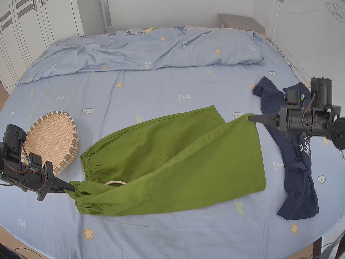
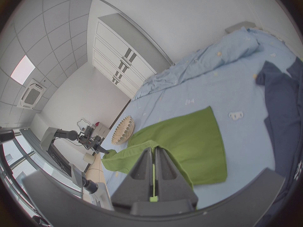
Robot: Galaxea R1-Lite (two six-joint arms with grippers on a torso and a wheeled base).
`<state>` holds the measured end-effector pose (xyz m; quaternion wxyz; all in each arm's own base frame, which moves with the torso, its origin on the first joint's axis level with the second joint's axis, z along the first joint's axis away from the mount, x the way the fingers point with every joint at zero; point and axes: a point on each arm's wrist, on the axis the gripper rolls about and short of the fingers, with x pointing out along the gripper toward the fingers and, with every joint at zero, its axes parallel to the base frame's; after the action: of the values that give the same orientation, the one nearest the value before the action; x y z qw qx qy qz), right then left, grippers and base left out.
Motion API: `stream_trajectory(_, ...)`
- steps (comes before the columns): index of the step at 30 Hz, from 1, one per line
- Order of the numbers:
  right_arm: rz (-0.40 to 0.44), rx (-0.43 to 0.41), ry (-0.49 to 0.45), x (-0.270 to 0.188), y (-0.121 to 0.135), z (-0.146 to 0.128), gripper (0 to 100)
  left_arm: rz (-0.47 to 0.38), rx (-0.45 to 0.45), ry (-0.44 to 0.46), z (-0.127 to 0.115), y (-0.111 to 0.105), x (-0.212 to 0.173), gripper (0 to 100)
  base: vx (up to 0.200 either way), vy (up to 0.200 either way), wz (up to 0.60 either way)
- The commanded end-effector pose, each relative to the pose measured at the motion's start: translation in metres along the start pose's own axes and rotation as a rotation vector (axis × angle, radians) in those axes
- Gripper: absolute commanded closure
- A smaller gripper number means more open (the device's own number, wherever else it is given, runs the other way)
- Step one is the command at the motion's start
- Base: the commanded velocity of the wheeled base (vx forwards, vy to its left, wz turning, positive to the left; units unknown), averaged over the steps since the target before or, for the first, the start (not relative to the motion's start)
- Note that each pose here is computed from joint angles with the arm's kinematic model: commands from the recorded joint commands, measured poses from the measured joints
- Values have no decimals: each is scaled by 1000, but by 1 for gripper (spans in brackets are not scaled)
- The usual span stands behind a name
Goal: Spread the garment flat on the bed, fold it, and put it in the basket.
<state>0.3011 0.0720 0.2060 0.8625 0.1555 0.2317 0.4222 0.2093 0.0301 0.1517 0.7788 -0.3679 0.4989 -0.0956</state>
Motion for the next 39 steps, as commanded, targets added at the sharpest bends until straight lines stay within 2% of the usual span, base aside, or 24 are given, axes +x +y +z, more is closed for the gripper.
stream_trajectory(1, 3, -44, -51, -1, 7, 42, 100, -15, -18, 9, 24, -12, 12, 100, 0, 0, 0)
stream_trajectory(6, 2, -64, -74, 4, 7, 64, 100, -39, -65, -34, 53, -26, 13, 100, 0, 0, 0)
stream_trajectory(17, -2, -63, -74, 32, -15, 92, 100, -34, -81, -46, 63, -23, 13, 100, 0, 0, 0)
stream_trajectory(29, -18, -54, -72, 47, -38, 96, 100, -46, -63, -54, 66, -29, 15, 100, 0, 0, 0)
stream_trajectory(34, -25, -51, -76, 51, -46, 97, 100, -46, -63, -58, 72, -29, 17, 100, 0, 0, 0)
stream_trajectory(39, -29, -37, -64, 66, -63, 94, 100, -35, -73, -68, 88, -27, 22, 100, 0, 0, 0)
